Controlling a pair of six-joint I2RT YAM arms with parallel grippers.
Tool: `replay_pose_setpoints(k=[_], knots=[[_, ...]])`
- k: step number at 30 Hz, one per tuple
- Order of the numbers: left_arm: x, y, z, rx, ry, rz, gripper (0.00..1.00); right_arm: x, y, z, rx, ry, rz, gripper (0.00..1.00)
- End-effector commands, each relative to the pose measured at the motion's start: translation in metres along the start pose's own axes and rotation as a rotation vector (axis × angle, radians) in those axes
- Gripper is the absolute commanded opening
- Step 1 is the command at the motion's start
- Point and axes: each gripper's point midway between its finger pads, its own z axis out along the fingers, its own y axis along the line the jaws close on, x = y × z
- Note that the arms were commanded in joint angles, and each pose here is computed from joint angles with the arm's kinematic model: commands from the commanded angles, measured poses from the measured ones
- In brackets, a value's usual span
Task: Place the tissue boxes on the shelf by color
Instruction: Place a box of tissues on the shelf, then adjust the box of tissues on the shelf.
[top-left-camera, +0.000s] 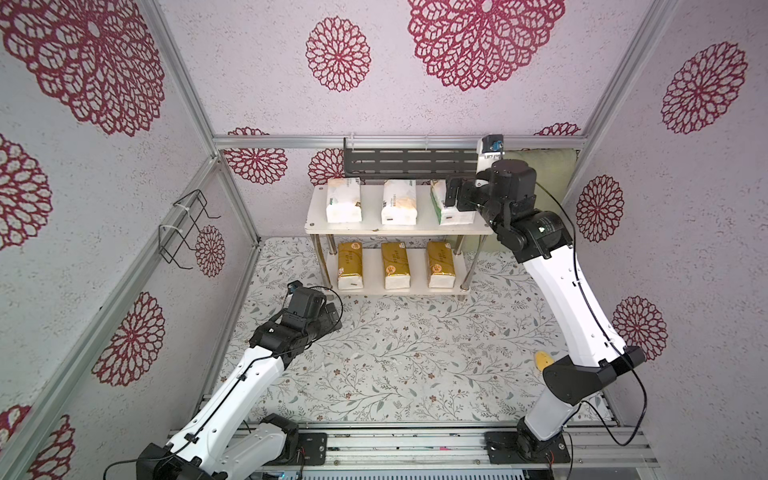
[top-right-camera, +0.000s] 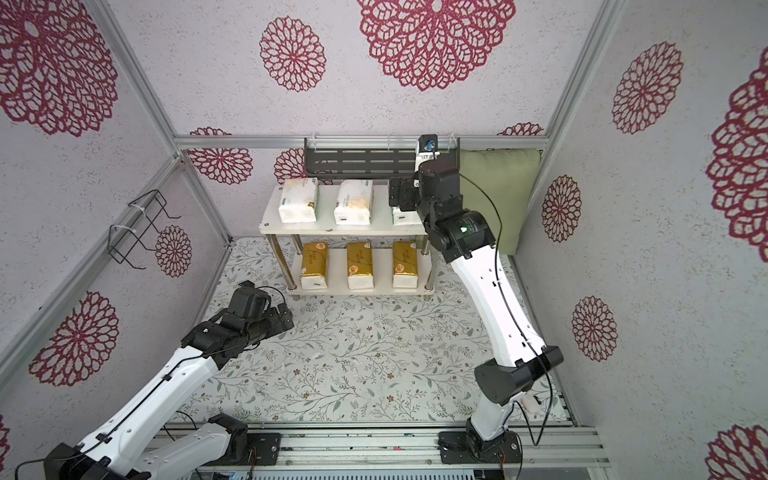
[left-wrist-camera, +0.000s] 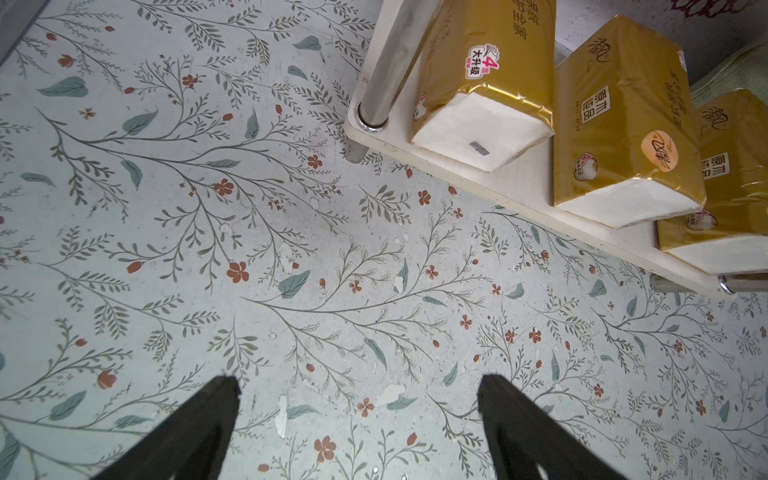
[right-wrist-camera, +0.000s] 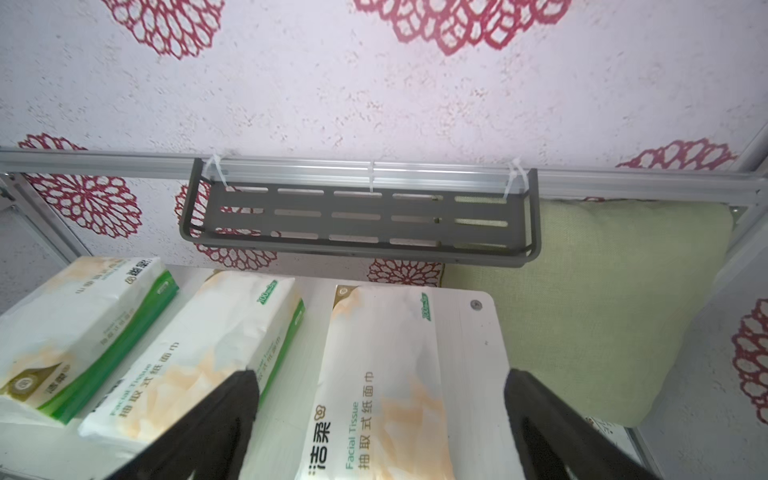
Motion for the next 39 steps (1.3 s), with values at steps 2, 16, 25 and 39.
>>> replay_pose_setpoints(k=[2, 16, 25, 39], knots=[[0.000, 0.000, -0.001, 0.001, -0.002, 0.004, 0.97, 0.004, -0.012, -0.015, -0.041, 0.053, -0.054, 0.99], [-0.002, -0.003, 0.000, 0.005, 0.001, 0.012, 0.97, 0.042, -0.039, -0.012, -0.176, 0.172, -0.152, 0.98], [-0.001, 0.000, -0.001, -0.001, -0.003, 0.008, 0.97, 0.055, -0.039, -0.004, -0.230, 0.188, -0.164, 0.96], [-0.002, -0.003, 0.000, 0.003, 0.002, 0.010, 0.97, 0.066, -0.025, -0.011, -0.341, 0.174, -0.192, 0.97]])
